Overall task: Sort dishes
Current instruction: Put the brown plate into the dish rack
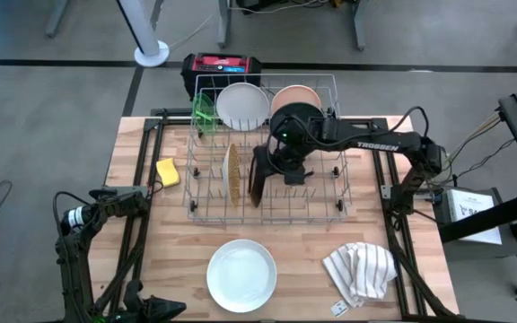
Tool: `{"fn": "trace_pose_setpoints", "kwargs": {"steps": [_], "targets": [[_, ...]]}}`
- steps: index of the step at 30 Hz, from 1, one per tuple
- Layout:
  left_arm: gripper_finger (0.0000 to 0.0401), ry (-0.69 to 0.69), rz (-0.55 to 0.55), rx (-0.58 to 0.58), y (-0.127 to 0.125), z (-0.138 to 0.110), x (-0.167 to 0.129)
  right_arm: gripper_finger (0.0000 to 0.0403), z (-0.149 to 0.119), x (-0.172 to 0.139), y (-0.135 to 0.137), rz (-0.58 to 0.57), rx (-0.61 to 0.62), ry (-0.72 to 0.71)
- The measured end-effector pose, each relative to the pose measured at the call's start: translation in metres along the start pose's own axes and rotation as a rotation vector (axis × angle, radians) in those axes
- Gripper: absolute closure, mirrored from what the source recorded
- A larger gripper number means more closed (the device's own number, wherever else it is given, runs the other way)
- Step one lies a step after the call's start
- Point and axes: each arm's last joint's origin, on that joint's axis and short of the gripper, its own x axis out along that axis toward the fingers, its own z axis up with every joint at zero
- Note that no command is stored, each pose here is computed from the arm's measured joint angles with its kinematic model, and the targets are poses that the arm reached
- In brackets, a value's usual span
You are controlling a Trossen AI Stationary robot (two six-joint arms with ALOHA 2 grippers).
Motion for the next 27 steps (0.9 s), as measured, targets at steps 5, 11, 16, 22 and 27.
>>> {"fn": "trace_pose_setpoints", "kwargs": {"steps": [5, 11, 16, 22, 27], "targets": [[0.0401, 0.000, 0.000, -0.002, 0.000, 0.000, 0.000, 0.0403, -0.002, 0.006, 0.002, 0.011, 0.005, -0.004], [0.0401, 0.000, 0.000, -0.003, 0.000, 0.000, 0.000, 0.0403, -0.004, 0.012, 0.005, 0.027, 0.012, -0.009], [0.0401, 0.000, 0.000, -0.004, 0.000, 0.000, 0.000, 0.0403, -0.006, 0.017, 0.006, 0.033, 0.014, -0.012], [0.0401, 0.000, 0.000, -0.004, 0.000, 0.000, 0.000, 0.0403, -0.006, 0.017, 0.006, 0.033, 0.014, -0.009], [0.0401, 0.000, 0.000, -0.004, 0.000, 0.000, 0.000, 0.0403, -0.008, 0.017, 0.006, 0.030, 0.018, -0.006]]}}
